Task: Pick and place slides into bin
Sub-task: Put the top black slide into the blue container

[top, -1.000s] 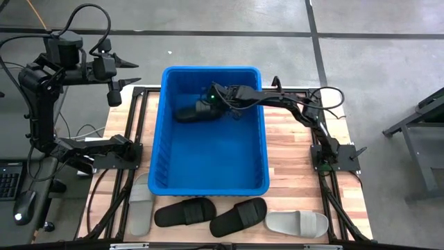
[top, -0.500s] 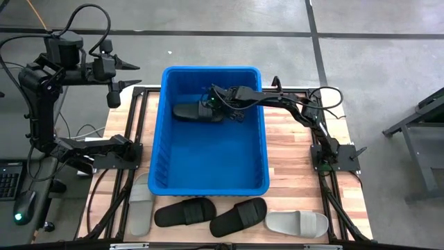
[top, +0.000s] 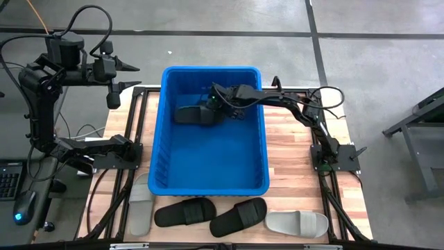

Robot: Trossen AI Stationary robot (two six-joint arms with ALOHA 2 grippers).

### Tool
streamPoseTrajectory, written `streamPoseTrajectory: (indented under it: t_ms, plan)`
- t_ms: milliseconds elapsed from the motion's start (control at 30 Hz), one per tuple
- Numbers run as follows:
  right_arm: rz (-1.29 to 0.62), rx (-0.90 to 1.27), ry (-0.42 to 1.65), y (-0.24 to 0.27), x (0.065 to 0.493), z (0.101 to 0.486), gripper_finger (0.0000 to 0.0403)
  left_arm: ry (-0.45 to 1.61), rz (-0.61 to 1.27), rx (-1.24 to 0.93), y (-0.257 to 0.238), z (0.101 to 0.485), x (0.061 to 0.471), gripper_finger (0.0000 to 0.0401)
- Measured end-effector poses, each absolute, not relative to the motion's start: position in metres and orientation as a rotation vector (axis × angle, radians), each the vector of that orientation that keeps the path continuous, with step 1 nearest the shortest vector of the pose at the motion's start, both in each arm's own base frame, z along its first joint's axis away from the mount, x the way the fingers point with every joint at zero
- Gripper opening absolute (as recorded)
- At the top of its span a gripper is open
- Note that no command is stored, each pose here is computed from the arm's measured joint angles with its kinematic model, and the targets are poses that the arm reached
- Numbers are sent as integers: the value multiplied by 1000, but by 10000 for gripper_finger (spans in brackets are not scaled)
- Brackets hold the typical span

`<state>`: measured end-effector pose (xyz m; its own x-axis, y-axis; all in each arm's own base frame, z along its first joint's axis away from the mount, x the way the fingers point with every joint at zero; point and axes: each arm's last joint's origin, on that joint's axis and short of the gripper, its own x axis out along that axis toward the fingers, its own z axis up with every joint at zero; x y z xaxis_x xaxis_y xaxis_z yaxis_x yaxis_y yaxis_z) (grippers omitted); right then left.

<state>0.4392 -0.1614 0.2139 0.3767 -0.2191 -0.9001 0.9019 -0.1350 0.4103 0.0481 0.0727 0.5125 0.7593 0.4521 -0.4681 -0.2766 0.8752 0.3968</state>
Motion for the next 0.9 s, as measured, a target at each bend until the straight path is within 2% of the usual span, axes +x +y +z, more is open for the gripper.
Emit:
streamPoseTrajectory:
  t_ms: [267, 500, 600, 733, 900]
  plan:
    - [-1036, 1278, 657, -163, 444, 239, 251, 591, 395, 302, 72, 511, 48, 172]
    - [-757, 1112, 735, -143, 456, 273, 248, 598, 387, 285, 73, 510, 48, 172]
    - [-734, 1139, 807, -136, 453, 271, 248, 599, 386, 284, 75, 510, 49, 172]
    - [-702, 1204, 918, -135, 453, 249, 248, 596, 377, 269, 78, 509, 51, 172]
    - [-692, 1188, 835, -137, 458, 251, 248, 594, 369, 262, 79, 509, 51, 172]
